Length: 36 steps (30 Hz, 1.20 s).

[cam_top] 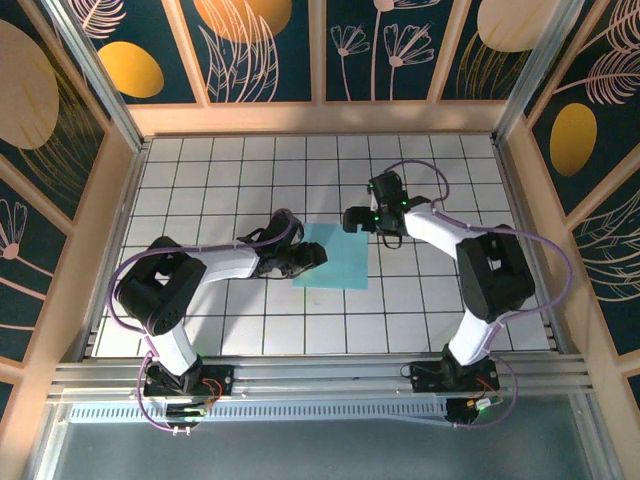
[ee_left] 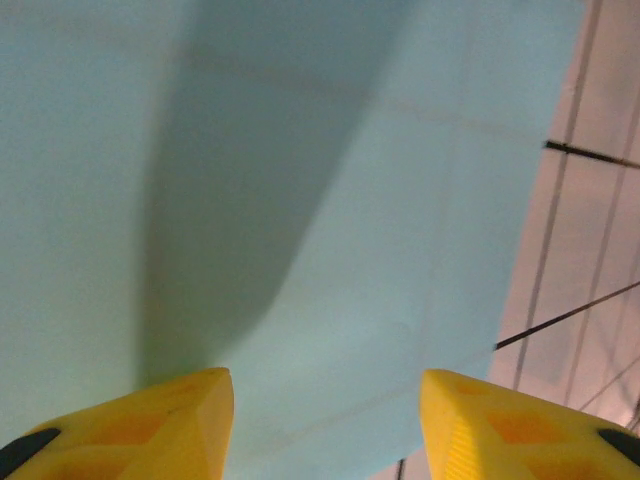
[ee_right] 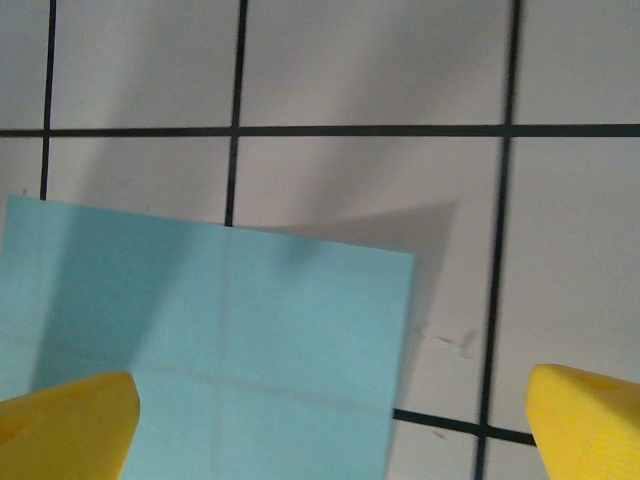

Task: Fold a paper plane with a square sheet of paper (fold left side to right side)
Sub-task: Move the square sheet of paper to the center of the table, then pick up the square sheet of paper from the center of the table.

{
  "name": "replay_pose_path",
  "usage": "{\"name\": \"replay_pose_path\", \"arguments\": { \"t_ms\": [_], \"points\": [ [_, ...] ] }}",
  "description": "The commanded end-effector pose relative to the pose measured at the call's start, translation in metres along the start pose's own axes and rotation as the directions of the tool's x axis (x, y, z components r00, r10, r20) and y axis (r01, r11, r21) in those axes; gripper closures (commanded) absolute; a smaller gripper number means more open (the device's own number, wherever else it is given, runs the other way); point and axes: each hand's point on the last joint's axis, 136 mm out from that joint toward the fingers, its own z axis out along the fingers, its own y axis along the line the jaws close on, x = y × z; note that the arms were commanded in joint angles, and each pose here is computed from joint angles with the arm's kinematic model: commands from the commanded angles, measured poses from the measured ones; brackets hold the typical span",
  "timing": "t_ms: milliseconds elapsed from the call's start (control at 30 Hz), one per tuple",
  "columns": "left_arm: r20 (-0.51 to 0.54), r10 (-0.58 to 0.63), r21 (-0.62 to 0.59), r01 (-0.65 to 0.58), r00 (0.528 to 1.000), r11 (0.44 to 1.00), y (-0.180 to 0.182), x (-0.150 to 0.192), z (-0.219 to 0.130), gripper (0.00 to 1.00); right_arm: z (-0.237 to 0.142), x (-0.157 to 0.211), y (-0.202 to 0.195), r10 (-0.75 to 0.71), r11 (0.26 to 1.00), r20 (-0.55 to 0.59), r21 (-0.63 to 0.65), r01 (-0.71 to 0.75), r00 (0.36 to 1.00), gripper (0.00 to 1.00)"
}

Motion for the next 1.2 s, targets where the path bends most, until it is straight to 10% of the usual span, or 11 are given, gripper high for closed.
{"name": "replay_pose_path", "arguments": {
  "t_ms": [0, 867, 1167],
  "points": [
    [-0.028, -0.02, -0.052, 0.019, 0.999, 0.998, 0.016, 0.009, 0.003, 0.5, 0.01, 0.005, 0.005, -0.056, 0.997, -0.037, 0.051, 0.057, 0.998, 0.01],
    [-0.025, -0.05, -0.071, 0.048, 0.998, 0.996, 0.032, 0.014, 0.012, 0.57, 0.04, 0.048, 0.042, -0.168, 0.982, -0.206, 0.047, 0.181, 0.964, 0.05],
    [-0.016, -0.054, -0.04, 0.054, 0.998, 0.998, 0.024, 0.011, 0.012, 0.57, 0.032, 0.058, 0.054, -0.185, 0.98, -0.25, 0.021, 0.196, 0.951, 0.23]
  ]
}}
